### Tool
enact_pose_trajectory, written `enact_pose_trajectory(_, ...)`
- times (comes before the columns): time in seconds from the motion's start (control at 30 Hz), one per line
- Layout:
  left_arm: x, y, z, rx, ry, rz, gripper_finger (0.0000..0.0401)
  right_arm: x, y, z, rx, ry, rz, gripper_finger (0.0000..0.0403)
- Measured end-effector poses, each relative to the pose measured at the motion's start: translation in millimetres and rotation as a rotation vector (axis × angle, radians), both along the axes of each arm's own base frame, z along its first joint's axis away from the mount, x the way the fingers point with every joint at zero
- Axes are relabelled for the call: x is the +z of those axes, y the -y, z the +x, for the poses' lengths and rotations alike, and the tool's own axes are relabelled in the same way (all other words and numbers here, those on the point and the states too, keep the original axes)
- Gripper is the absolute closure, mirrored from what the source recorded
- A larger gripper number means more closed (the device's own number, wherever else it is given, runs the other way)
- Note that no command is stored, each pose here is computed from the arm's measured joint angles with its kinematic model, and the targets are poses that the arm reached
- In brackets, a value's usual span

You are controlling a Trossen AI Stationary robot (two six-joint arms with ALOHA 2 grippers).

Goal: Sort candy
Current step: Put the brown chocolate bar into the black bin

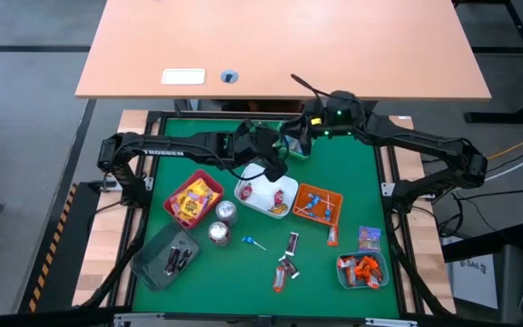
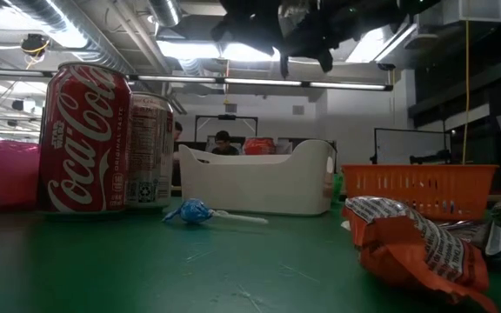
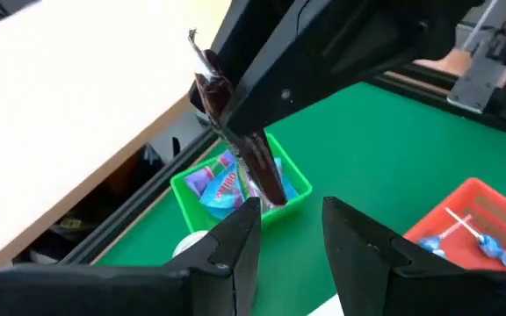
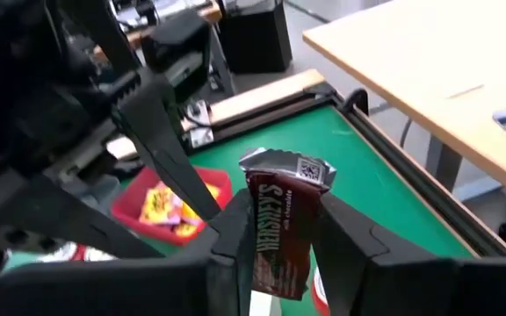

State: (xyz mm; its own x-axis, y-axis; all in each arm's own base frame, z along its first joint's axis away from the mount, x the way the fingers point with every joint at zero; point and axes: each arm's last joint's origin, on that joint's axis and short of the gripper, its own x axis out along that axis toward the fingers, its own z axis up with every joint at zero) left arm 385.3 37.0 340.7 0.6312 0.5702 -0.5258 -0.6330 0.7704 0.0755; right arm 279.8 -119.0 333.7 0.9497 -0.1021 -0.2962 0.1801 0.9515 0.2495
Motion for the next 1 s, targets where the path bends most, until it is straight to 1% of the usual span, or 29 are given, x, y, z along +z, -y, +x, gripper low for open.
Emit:
enact_pose_trajectory(0.2, 2.3, -2.1, -0.1, 0.066, 0.018, 0.052, 0.0287, 4.2, 0.3, 1.3, -0.004, 0.043, -0.002, 0.031)
enact_pose_trajectory(0.33, 4.3, -3.7, 0.6, 0.092, 0.036, 0.074, 0.0287, 7.5, -5.8, 4.7, 0.013, 0.078, 0.004, 0.031)
enact_pose_trajectory(0.57, 4.7, -9.6, 0.2, 0.109, 0.041, 0.077, 0.0287, 15.7, -22.3, 12.4, 0.072, 0.159, -0.028, 0.031)
enact_pose_trajectory(0.7, 4.3, -9.4, 0.3, 0.107, 0.036, 0.078, 0.0289, 16.7, -25.5, 13.6, 0.084, 0.169, -0.033, 0.031)
enact_pose_trajectory(0.83, 4.2, -8.9, 0.3, 0.107, 0.035, 0.08, 0.031, 16.1, -24.4, 13.2, 0.076, 0.163, -0.034, 0.031)
enact_pose_trajectory(1.0, 4.1, -8.6, 0.2, 0.094, 0.018, 0.094, 0.0355, 15.9, -24.0, 13.2, 0.06, 0.16, -0.037, 0.031)
